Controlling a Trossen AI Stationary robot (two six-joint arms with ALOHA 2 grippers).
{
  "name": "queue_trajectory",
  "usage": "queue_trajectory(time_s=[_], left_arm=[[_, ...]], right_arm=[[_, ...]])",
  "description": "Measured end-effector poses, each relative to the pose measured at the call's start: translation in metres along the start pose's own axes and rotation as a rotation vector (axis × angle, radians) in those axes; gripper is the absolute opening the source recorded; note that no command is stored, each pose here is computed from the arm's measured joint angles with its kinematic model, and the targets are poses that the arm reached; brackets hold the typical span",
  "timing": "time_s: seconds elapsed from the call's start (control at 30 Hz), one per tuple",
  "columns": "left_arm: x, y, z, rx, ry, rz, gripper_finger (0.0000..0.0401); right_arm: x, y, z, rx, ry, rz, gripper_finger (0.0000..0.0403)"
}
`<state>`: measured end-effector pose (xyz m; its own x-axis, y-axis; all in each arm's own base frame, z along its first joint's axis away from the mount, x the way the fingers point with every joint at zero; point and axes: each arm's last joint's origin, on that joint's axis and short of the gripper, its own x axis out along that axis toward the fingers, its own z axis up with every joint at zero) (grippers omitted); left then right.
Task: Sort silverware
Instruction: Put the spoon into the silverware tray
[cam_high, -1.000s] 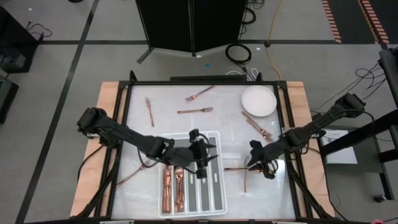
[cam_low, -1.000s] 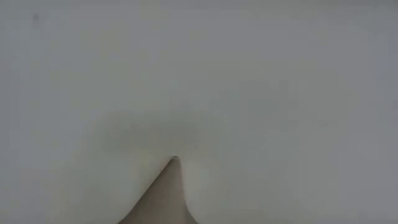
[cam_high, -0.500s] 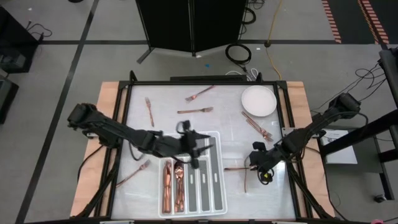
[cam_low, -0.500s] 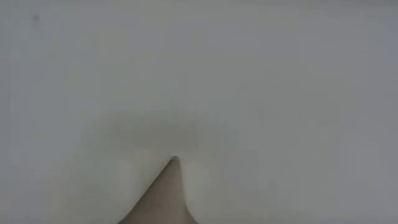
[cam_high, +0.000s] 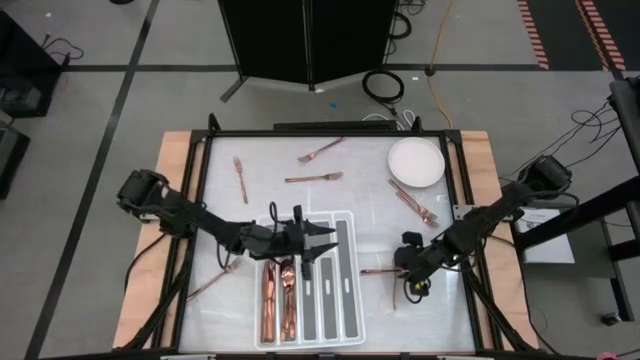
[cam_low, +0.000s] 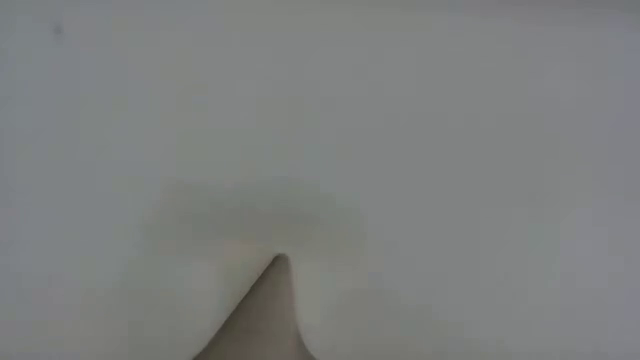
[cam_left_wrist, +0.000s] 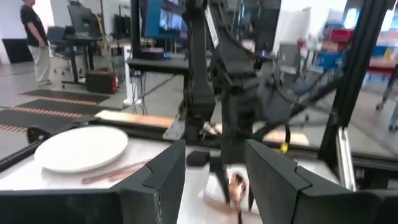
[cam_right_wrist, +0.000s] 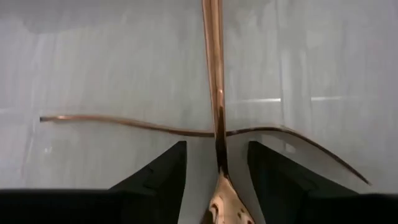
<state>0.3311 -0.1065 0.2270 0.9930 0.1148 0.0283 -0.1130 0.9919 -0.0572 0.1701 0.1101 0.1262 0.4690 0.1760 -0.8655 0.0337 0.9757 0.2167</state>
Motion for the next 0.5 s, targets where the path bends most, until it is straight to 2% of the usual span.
queue_trajectory(time_s=[0.1, 0.17, 0.27, 0.4, 0.5], left_arm=[[0.004, -0.001, -0.013, 0.057, 0.022, 0.001, 0.0167], [0.006, 0.000, -0.013, 0.050, 0.001, 0.006, 0.0167], [0.006, 0.000, -0.005, 0.022, -0.059, -0.005, 0.0167], [0.005, -0.001, -0.005, 0.018, -0.066, -0.034, 0.0167], [0.004, -0.004, -0.003, 0.006, -0.087, -0.043, 0.0167]], right_arm=[[0.006, 0.000, -0.002, 0.034, 0.024, -0.023, 0.0162], [0.007, -0.001, -0.003, 0.054, 0.034, -0.037, 0.0149], [0.006, -0.002, -0.004, 0.088, 0.029, -0.060, 0.0111], [0.002, -0.003, -0.005, 0.103, 0.028, -0.063, 0.0030], [-0.005, -0.004, -0.005, 0.098, 0.027, -0.043, 0.0012]])
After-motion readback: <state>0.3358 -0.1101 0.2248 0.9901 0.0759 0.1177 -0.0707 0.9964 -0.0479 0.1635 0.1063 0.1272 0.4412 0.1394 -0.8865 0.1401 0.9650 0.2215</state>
